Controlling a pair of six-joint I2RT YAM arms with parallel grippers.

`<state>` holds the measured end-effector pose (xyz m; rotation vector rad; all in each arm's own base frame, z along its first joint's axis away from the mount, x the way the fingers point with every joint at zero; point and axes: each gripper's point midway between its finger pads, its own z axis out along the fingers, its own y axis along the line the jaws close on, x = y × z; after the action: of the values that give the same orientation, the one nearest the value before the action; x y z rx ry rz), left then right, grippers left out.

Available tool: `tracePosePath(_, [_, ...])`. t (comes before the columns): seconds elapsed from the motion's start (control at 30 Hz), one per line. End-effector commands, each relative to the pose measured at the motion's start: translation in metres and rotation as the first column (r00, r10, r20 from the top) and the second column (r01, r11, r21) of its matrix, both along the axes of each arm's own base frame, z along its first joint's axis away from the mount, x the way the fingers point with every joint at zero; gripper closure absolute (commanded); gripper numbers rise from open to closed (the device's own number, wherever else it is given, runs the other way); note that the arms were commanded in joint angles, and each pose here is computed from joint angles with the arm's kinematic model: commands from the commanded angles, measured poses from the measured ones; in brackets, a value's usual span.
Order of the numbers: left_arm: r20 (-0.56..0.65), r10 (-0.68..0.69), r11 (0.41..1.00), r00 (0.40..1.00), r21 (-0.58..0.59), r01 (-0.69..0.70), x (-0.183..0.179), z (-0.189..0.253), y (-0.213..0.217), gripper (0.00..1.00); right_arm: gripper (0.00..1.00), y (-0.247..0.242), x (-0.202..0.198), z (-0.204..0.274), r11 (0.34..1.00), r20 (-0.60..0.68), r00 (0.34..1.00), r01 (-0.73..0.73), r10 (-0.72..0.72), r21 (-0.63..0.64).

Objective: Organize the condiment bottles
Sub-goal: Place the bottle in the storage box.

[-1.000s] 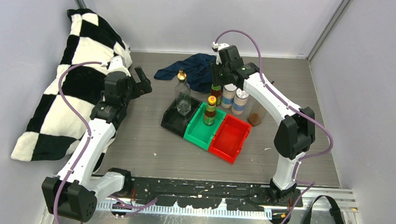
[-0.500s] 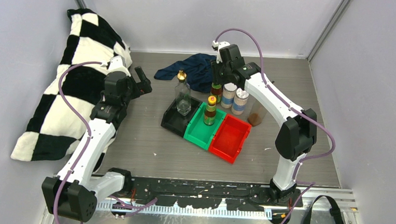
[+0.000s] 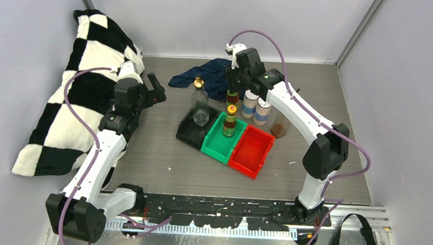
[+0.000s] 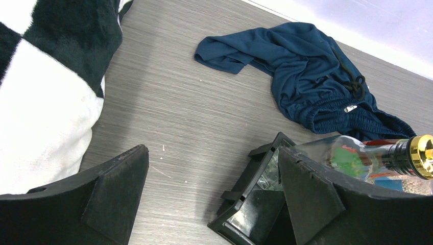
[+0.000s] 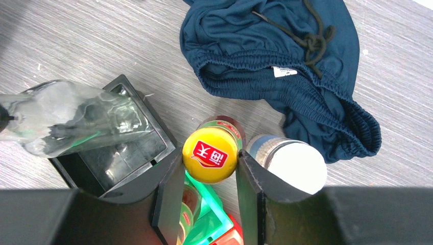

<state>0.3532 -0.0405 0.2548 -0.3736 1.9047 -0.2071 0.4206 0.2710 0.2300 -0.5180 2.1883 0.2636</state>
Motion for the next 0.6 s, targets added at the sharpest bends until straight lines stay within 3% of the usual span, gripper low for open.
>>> tracePosePath(0.0, [0.067,-0.001,1.000,0.998,-0.014,0.002,0.004,0.018,0.000,0.02,0.99,0.006,0.003,0.111,0.990,0.262,0.965,-0.025,-0.012,0.136])
tracePosePath(0.57, [0.071,-0.003,1.000,0.997,-0.018,0.004,0.003,0.020,-0.001,0.02,0.99,0.014,-0.013,0.135,0.991,0.320,0.947,-0.053,0.010,0.126])
